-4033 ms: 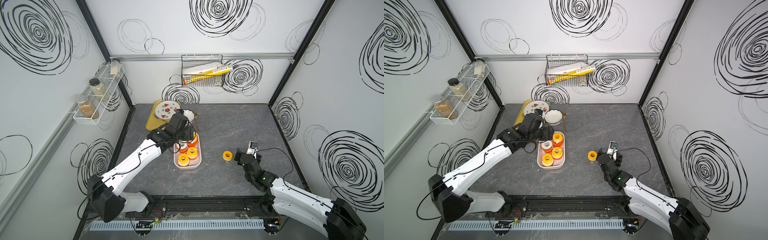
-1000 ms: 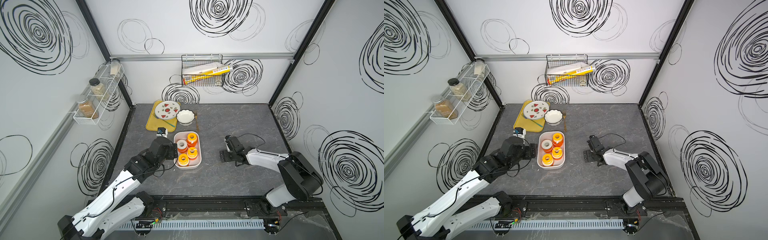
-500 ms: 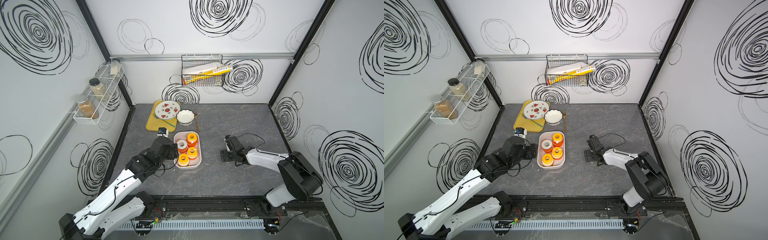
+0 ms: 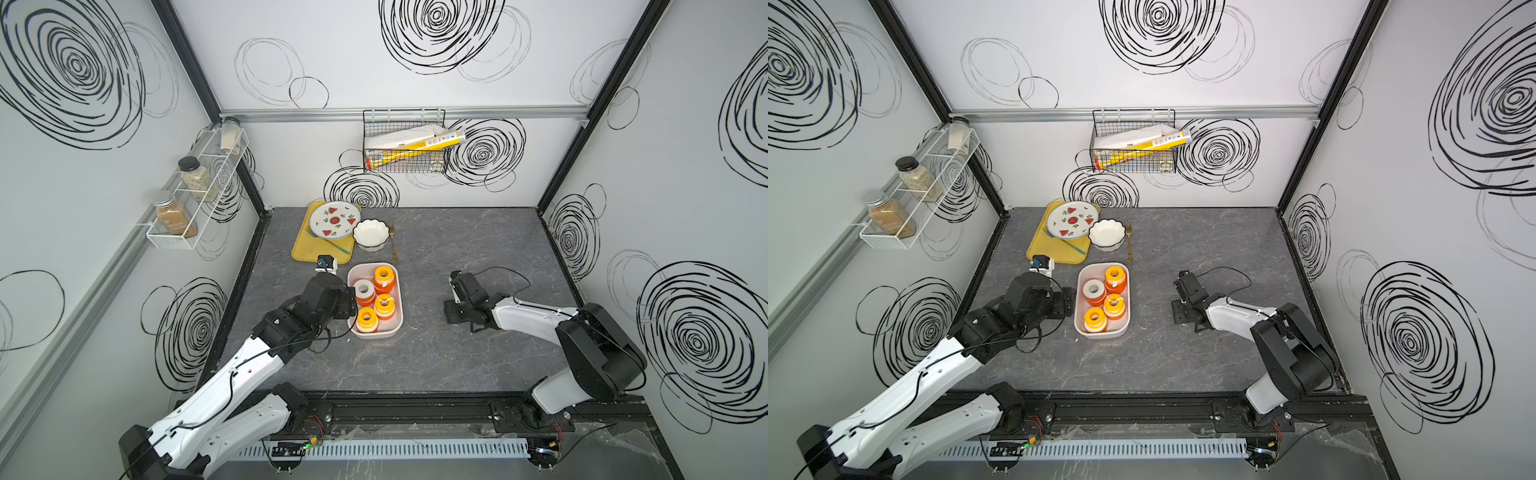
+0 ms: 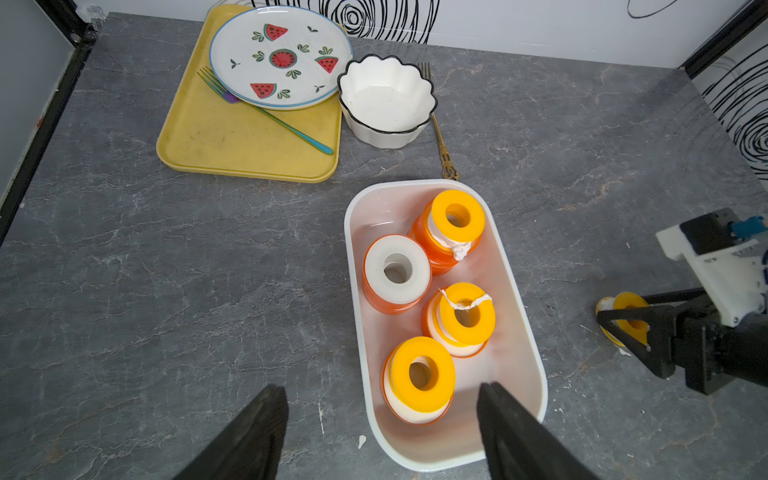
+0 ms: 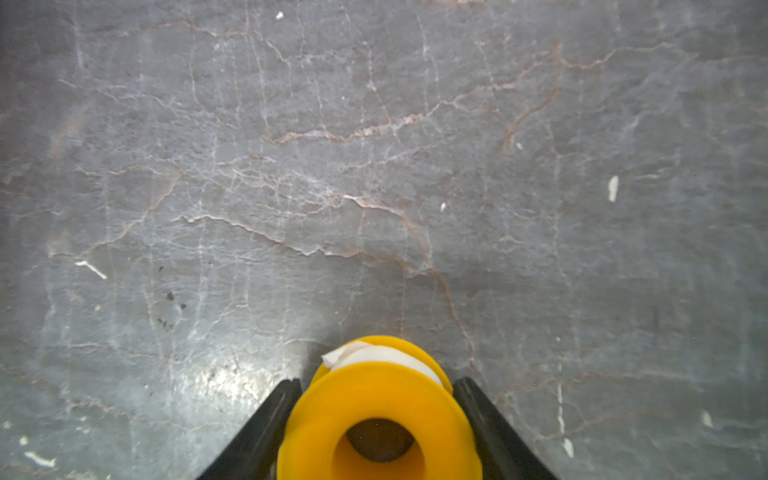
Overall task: Put the sealing tape into the storage box
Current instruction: Pick up the sealing tape at the center of the board.
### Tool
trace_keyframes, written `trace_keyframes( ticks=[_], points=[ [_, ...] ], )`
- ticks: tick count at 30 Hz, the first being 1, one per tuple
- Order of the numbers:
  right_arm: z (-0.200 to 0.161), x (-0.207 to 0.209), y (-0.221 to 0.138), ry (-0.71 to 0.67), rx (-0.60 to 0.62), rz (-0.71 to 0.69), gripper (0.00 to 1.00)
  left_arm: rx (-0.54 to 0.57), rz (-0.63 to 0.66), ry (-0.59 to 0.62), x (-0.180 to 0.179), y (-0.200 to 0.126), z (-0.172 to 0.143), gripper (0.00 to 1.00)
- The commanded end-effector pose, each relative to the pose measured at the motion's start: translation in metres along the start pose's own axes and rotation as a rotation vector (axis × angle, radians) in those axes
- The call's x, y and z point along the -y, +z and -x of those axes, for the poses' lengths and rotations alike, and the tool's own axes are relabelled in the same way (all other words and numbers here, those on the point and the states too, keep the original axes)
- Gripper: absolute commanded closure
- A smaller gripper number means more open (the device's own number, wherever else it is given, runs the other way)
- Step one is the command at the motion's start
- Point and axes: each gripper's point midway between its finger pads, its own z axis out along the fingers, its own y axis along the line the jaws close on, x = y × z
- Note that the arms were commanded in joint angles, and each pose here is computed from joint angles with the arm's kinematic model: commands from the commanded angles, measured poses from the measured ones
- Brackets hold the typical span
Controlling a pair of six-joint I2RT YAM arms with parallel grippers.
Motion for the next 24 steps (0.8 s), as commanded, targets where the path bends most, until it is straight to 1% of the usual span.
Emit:
trace_keyframes(
  ticks=[1, 6, 15, 20, 24],
  points=[
    [0.01, -0.004, -0.012, 0.008, 0.015, 0.026, 0.42, 0.023, -0.014, -0.013, 0.003, 0.001, 0.006, 0.21],
    [0.014, -0.01, -0.02, 0.01, 0.024, 0.056, 0.43, 0.027, -0.011, -0.014, 0.002, 0.001, 0.006, 0.21],
    [0.029, -0.031, -0.04, 0.011, 0.044, 0.16, 0.46, 0.047, -0.001, -0.025, -0.001, -0.004, 0.01, 0.21],
    [0.047, -0.053, -0.057, -0.01, 0.074, 0.216, 0.46, 0.063, 0.007, -0.035, -0.004, -0.007, 0.013, 0.21],
    [0.066, -0.08, -0.073, -0.046, 0.106, 0.252, 0.46, 0.074, 0.02, -0.043, -0.007, -0.009, 0.015, 0.21]
  ],
)
